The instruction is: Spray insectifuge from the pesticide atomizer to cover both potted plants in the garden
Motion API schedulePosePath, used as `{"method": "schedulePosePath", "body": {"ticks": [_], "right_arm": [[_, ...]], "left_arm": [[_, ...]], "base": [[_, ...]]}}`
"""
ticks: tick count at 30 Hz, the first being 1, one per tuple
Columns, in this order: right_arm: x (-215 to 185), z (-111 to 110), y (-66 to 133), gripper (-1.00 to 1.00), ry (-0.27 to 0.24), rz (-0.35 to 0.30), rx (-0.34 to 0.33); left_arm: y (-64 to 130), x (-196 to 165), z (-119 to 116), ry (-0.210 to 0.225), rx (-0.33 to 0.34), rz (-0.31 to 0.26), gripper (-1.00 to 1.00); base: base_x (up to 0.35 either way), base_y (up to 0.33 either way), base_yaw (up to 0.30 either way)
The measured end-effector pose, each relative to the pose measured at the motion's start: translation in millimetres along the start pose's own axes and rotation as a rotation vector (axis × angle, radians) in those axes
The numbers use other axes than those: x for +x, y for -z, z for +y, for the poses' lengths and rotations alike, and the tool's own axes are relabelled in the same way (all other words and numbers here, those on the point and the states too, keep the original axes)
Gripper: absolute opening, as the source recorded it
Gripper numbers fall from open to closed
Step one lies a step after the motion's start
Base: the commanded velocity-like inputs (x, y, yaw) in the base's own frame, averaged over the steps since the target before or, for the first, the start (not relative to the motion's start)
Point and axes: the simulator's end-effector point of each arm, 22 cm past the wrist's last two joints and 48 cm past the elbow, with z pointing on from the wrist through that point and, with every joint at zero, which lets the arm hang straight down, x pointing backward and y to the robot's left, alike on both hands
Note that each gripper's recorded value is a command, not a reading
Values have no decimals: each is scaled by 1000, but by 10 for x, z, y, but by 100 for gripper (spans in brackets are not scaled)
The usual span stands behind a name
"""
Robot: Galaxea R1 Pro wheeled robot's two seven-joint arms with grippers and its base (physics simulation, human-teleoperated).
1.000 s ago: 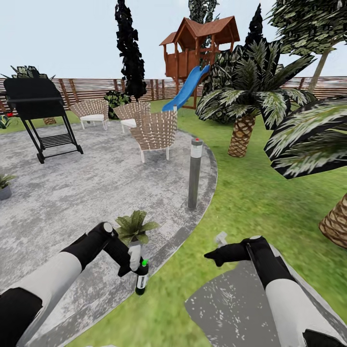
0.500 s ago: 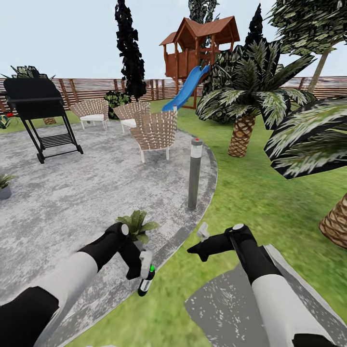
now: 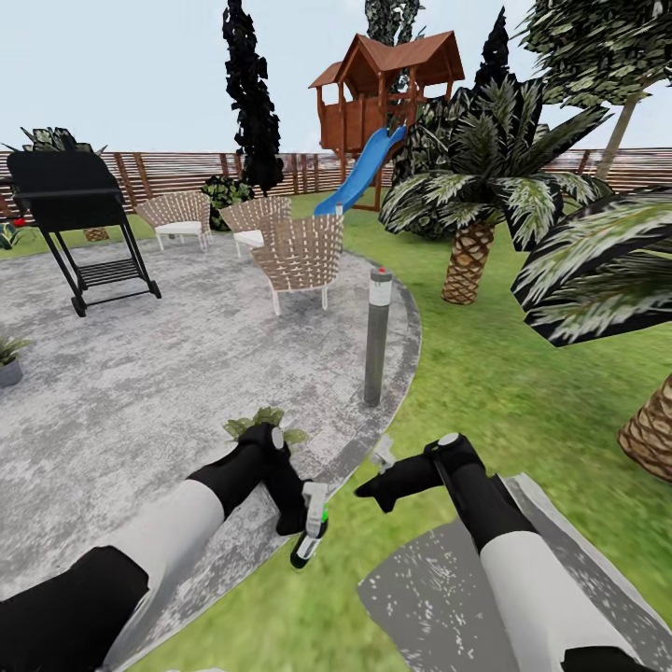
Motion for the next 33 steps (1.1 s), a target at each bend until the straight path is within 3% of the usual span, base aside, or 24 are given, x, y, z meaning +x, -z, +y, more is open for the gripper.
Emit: {"method": "schedulePosePath", "body": {"ticks": [4,7,12,23,33], "right_arm": [[-32,13,-3,-100,6,-4,0],[-151,-1,66,-100,30,-24,19],[-256,32,89,-100,7,-35,26],[-356,134,41,-100,23,-47,7],[-416,217,13,-100,29,-64,-20]], "left_arm": [[155,-104,127,1,-30,3,-100],[168,-123,143,35,-35,6,-100],[172,-139,151,49,-38,7,-100],[168,-191,213,47,-67,2,-100],[227,-307,252,19,-88,-11,-100]], "base": [[0,0,0],[0,0,0],[0,0,0],[0,0,0],[0,0,0]]}}
